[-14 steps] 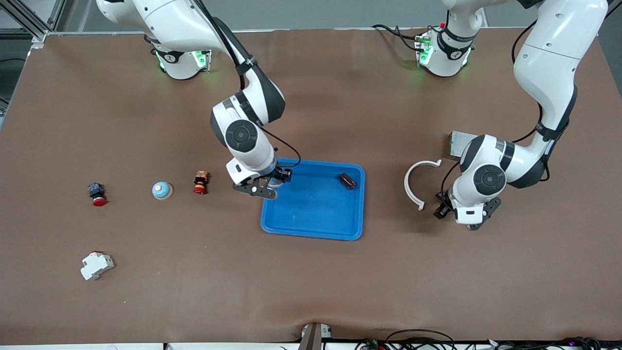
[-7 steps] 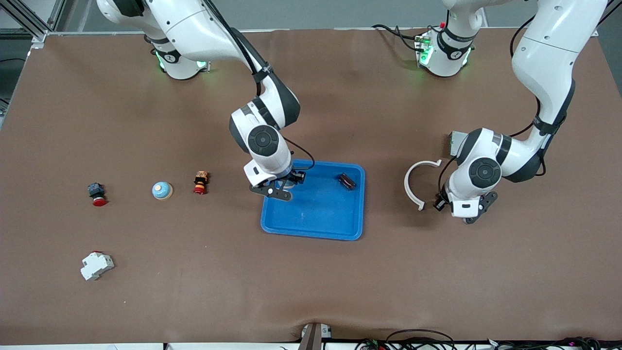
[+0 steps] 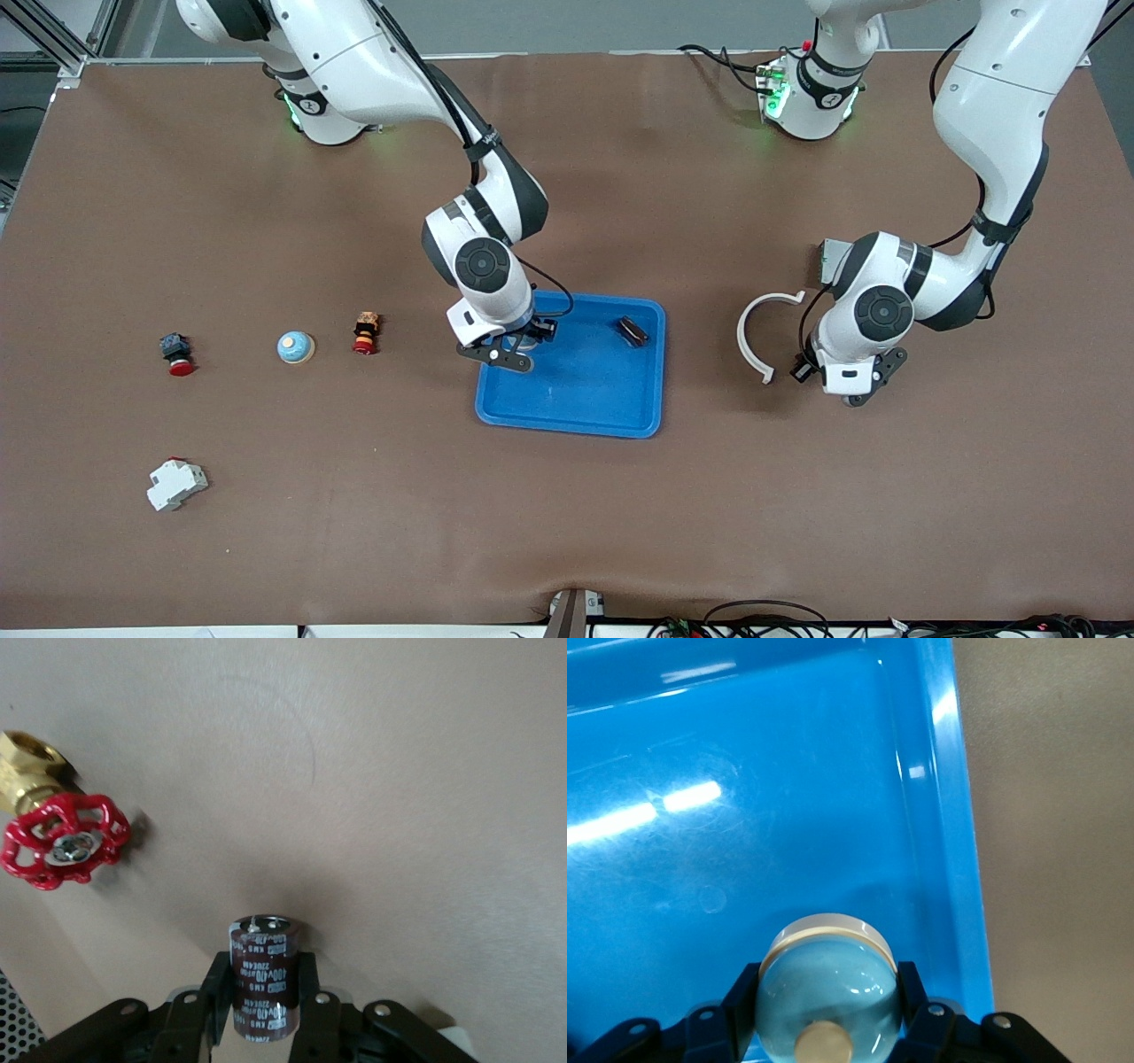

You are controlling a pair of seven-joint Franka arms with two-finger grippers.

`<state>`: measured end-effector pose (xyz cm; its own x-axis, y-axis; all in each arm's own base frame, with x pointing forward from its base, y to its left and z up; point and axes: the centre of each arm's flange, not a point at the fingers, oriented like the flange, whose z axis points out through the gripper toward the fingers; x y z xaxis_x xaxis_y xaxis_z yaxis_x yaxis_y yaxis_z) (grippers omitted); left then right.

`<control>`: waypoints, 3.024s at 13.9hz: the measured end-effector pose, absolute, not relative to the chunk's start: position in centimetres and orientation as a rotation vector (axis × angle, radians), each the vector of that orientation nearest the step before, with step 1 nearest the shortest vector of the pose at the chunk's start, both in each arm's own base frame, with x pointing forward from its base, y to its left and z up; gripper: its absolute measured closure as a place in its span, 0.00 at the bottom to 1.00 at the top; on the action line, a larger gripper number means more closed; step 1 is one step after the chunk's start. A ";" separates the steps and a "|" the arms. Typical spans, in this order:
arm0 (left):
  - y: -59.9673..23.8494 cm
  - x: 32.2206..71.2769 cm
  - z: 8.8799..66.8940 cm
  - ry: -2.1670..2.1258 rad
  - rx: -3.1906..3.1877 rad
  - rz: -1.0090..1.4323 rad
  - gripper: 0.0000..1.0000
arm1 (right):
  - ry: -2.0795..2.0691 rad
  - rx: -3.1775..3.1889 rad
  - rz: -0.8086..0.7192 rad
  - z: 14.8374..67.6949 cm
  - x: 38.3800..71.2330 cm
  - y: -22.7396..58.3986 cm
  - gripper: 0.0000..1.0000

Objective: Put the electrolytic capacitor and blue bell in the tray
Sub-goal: 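Carry the bell toward the tray while the left gripper grasps another capacitor, then release the bell in the tray while the left gripper carries the capacitor, then release the capacitor in the tray while the right gripper reaches the bell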

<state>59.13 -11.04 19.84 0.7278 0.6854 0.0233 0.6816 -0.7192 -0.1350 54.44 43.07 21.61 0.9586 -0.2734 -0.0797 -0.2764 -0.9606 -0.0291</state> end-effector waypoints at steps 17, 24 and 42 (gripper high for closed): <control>-28.9 59.7 28.1 -1.321 -2.799 -0.118 0.67 | 0.390 -3.084 0.128 19.8 53.1 44.6 0.34; -37.9 60.2 25.5 -1.549 -2.773 -0.070 0.67 | 0.381 -3.077 0.115 20.2 53.2 45.0 0.00; -41.8 61.2 21.4 -1.692 -2.844 -0.096 0.22 | -0.224 -3.093 0.235 41.8 55.8 24.7 0.00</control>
<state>61.24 -41.79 21.41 0.4793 0.8769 -0.0365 0.8671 -0.4667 0.1739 55.80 24.68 41.82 0.9782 0.1457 -0.1477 0.1409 -0.9891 -0.0425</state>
